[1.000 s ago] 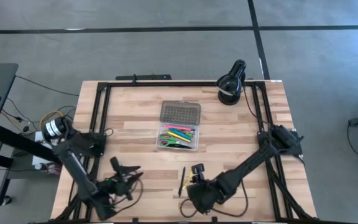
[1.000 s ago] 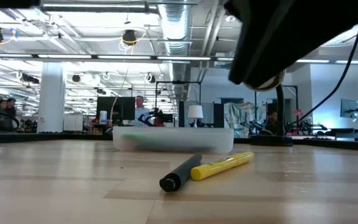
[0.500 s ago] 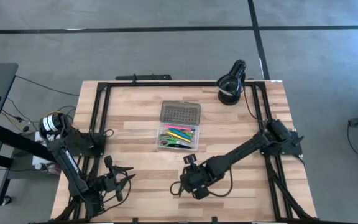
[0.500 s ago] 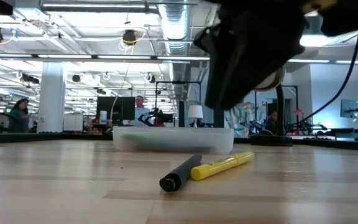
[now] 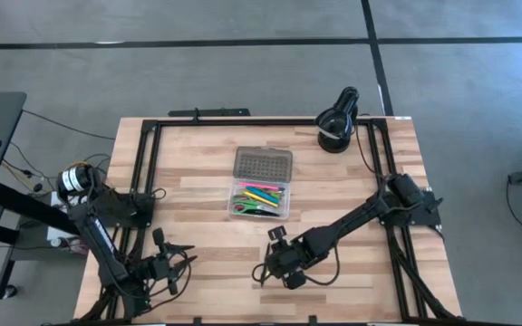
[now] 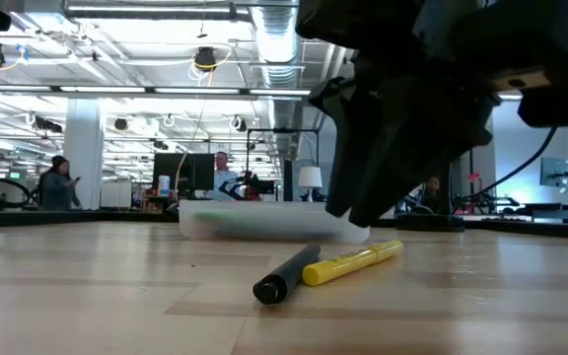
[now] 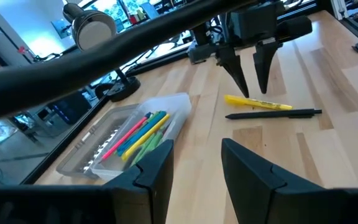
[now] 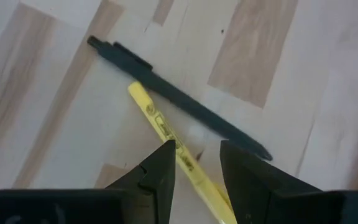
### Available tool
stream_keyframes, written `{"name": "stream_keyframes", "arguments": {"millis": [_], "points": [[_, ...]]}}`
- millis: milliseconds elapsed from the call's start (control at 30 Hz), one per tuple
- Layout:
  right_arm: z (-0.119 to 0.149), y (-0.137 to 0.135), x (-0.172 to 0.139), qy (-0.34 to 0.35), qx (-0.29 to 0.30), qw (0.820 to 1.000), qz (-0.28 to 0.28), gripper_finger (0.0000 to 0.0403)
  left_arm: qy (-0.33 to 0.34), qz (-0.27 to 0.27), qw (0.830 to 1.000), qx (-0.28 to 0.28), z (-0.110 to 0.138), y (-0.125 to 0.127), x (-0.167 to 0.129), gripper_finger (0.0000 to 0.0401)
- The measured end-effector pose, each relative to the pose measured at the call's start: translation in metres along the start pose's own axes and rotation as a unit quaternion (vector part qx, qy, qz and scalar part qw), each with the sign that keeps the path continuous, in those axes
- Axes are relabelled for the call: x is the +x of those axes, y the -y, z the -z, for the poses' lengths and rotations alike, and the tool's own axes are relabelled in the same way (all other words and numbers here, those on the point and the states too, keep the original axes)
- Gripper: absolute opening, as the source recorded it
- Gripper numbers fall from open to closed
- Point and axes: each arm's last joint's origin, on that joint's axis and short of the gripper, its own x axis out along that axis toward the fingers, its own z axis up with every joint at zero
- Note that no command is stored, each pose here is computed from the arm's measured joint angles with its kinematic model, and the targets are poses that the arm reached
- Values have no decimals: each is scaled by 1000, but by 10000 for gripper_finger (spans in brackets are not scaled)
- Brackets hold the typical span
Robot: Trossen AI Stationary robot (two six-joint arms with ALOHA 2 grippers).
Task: Pick & place school supplies into a supply box
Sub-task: Put the yellow pen into the transparent supply box
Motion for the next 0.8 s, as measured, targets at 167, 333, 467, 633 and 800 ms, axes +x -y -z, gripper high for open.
{"name": "stream_keyframes", "arguments": {"millis": [167, 333, 467, 633, 800], "points": [[3, 0, 3, 6, 1, 1000, -4, 120, 1, -1, 1000, 2, 0, 0, 0, 130], [3, -1, 4, 5, 1, 1000, -7, 120, 2, -2, 1000, 7, 0, -1, 0, 130], [2, 0, 4, 11, 0, 1000, -7, 120, 2, -2, 1000, 8, 0, -1, 0, 130], [2, 0, 5, 14, -9, 1000, -7, 120, 2, -2, 1000, 8, 0, -1, 0, 130], [10, -2, 12, 20, -8, 1000, -7, 120, 0, -1, 1000, 8, 0, -1, 0, 130]]}}
